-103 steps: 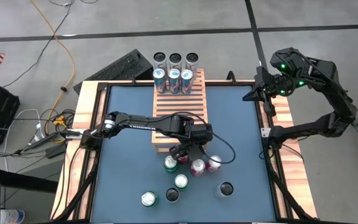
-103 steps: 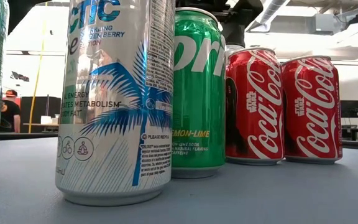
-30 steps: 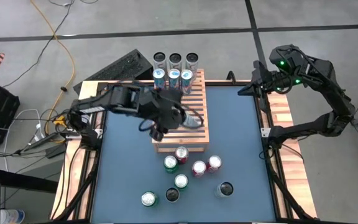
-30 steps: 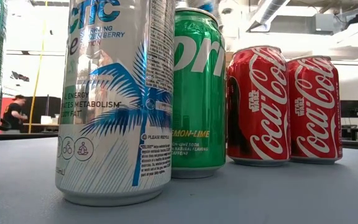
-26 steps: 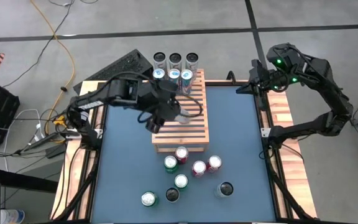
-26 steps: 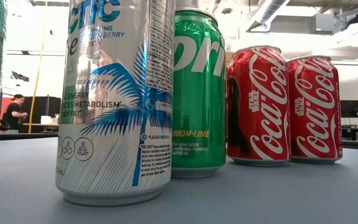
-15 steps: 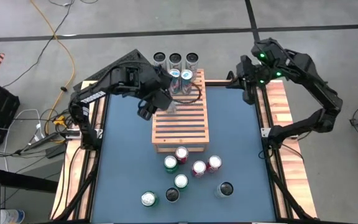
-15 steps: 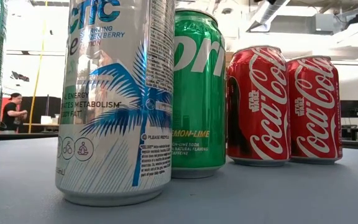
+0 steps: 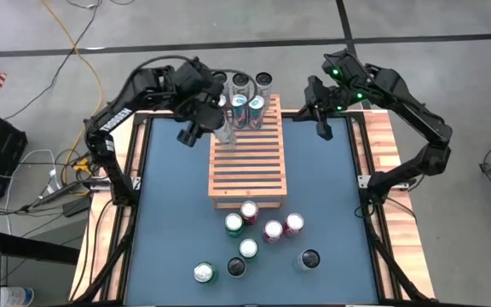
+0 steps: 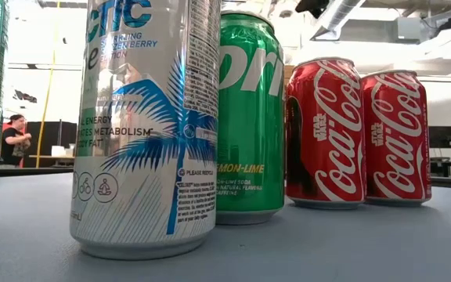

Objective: Place canned beverage on shelf
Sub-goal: Put the top center white blue soda can on the shelf

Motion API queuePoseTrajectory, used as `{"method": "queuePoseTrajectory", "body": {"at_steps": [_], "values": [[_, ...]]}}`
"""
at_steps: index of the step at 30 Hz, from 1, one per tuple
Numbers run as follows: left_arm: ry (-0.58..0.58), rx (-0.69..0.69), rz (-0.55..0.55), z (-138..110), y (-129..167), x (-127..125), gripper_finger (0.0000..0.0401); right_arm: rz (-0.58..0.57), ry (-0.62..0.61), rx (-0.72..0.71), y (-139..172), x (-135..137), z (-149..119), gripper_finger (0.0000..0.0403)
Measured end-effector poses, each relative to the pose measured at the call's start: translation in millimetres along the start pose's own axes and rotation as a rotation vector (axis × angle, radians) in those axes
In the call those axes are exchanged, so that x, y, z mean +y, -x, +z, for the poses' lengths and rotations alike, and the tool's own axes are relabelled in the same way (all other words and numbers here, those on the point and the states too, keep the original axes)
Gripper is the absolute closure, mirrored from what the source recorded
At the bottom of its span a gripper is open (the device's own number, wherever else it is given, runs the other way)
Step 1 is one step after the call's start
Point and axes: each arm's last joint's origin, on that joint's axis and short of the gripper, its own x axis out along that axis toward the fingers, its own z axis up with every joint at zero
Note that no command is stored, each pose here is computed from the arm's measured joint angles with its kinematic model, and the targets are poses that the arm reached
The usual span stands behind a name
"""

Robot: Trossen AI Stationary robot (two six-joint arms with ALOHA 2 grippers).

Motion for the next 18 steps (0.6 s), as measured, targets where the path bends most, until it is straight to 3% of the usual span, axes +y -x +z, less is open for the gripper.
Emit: {"method": "queuePoseTrajectory", "body": {"at_steps": [7, 18], "values": [[-0.01, -0.076, -0.091, -3, -2, -1, 0.0158, 0.012, 0.046, -0.01, -7, -8, 0, 0.0403], [-0.13, -0.035, -0.126, 0, -16, -4, 0.0158, -0.017, 0.052, -0.012, -4, -24, -6, 0.0403]]}}
